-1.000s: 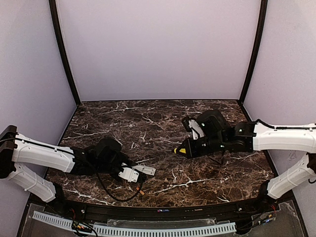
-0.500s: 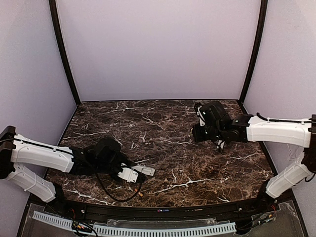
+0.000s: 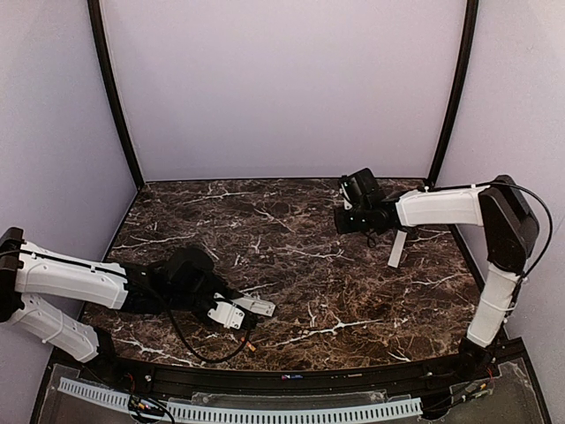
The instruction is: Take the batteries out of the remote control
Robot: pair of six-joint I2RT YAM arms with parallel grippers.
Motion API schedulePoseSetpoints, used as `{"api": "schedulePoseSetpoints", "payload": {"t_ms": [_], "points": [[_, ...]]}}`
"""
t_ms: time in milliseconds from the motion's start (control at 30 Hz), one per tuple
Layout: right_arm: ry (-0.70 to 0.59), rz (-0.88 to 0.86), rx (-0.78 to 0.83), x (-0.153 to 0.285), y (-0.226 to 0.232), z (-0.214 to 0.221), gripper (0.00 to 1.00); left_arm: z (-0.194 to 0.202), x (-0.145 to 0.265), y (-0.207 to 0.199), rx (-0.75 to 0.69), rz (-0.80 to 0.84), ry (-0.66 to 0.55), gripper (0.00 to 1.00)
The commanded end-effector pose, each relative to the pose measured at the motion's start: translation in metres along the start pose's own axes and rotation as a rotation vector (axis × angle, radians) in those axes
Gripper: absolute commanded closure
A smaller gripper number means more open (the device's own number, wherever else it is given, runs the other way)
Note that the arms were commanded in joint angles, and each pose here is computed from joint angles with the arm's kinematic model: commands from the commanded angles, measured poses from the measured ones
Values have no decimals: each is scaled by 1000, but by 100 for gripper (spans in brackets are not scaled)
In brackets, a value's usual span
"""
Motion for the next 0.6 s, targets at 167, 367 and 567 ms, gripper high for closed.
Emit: {"api": "schedulePoseSetpoints", "payload": {"t_ms": [167, 367, 567], "points": [[14, -69, -28, -48, -3, -10, 100, 3, 6, -8, -24, 16, -3, 100], [49, -89, -47, -67, -5, -5, 94, 3, 6, -8, -24, 13, -2, 100], [105, -109, -67, -78, -3, 13, 82, 4, 6, -9, -22, 12, 0, 100]]}}
Point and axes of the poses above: each gripper's point midway between its finger pads, its own x axis back along the fingers, its own y axis along the line the jaws close on, z = x × y, the point moved 2 cm from there along x, back along the fingers, and after that the axes turned 11 degrees about x, right-handed, at the moved point
